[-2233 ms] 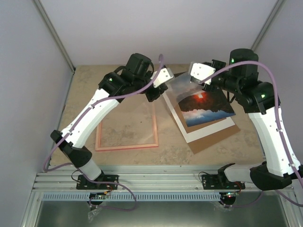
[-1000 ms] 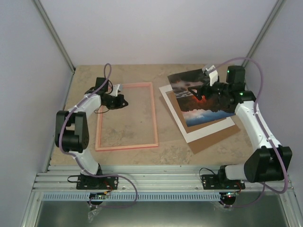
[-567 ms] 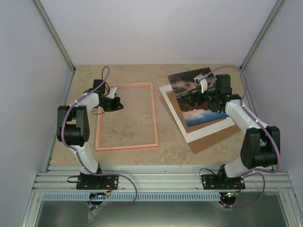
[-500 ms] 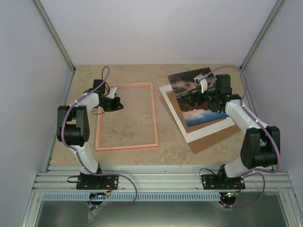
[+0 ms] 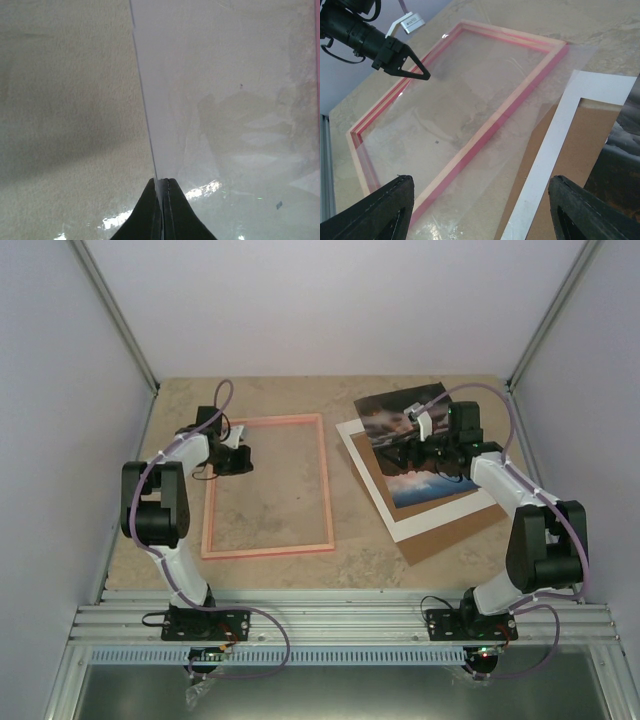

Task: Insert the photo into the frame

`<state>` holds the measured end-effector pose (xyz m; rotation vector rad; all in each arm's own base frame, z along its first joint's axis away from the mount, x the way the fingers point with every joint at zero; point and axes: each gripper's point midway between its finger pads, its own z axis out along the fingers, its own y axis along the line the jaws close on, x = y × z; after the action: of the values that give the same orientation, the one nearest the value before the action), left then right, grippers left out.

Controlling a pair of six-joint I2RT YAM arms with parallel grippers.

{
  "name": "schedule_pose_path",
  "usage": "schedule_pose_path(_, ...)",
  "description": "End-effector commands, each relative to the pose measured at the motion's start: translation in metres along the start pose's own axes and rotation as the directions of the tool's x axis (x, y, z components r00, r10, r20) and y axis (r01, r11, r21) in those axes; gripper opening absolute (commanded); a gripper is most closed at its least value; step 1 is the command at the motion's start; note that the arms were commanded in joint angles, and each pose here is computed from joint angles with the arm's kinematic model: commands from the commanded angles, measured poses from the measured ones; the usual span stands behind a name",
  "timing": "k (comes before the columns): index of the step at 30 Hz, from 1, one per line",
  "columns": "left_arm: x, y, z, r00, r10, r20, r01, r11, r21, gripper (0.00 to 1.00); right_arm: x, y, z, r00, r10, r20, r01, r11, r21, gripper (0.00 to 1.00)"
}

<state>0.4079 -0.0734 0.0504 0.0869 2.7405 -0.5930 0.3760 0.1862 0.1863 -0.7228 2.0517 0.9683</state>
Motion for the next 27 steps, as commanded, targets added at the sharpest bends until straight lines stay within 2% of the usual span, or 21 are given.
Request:
schedule_pose_path(1, -0.007, 0.008, -0.009, 0.999, 0.050, 0.010, -0.049, 0.997, -0.063, 0.00, 0.000, 0.005, 0.001, 1.000, -0.019, 0.007, 0.019, 1.000, -0.015, 0.74)
schedule_pose_path(12, -0.009, 0.014, -0.013, 0.998, 0.059, 0.024, -0.057, 0.993, -0.106, 0.00, 0.000, 0.005, 0.002, 1.000, -0.022, 0.003, 0.022, 1.000, -0.014, 0.74)
schedule_pose_path(27, -0.008, 0.045, -0.024, 0.998, 0.059, 0.014, -0.054, 0.971, -0.232, 0.00, 0.001, 0.003, 0.003, 1.000, -0.021, -0.002, 0.021, 1.000, -0.008, 0.74)
